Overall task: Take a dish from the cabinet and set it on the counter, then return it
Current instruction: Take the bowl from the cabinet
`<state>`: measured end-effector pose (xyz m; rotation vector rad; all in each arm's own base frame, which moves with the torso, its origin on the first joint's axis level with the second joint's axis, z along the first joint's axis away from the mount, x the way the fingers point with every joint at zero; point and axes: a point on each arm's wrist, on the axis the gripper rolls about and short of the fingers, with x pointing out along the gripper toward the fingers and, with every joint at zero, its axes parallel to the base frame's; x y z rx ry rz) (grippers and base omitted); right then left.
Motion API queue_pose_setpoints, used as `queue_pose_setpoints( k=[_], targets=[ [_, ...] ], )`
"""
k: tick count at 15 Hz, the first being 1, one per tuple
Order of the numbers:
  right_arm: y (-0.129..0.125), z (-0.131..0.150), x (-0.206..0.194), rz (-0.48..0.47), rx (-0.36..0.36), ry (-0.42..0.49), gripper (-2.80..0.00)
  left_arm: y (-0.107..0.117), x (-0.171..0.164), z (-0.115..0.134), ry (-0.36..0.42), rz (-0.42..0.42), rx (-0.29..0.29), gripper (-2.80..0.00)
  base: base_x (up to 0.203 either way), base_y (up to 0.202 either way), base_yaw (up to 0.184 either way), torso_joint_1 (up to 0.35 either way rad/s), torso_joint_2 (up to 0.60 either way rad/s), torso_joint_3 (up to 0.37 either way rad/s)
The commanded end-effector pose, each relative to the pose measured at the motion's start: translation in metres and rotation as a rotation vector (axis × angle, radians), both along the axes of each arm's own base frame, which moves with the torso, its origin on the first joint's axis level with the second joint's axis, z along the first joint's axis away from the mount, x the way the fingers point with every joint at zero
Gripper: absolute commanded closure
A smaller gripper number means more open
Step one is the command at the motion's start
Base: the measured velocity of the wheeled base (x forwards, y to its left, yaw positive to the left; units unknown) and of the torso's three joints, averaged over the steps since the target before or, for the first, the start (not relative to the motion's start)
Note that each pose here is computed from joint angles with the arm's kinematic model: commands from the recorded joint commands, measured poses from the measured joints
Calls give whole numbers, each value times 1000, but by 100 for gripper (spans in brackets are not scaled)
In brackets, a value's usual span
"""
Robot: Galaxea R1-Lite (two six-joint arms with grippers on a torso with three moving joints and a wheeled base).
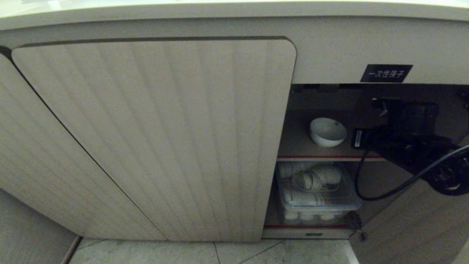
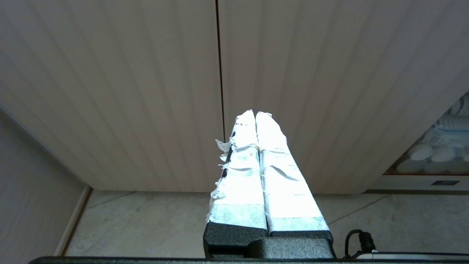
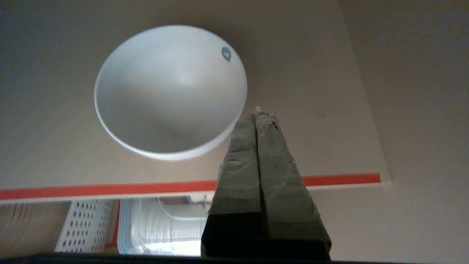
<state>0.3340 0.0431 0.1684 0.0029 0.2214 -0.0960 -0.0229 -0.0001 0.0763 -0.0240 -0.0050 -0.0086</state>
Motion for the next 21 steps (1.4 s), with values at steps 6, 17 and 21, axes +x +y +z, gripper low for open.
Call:
queue_pose_setpoints(
  k=[6,17,21],
  targets=[
    [2,-6,15,-2,0,-14,0,0,0,0,-1,-1,-1,0,0,0,0,0,0,0],
    [3,-6,21,0,4,-37,-280,0,0,0,0,-1,0,0,0,0,0,0,0,0],
    [4,-2,22,2,10,-69,-280,0,0,0,-1,-1,-1,0,0,0,0,0,0,0]
  ],
)
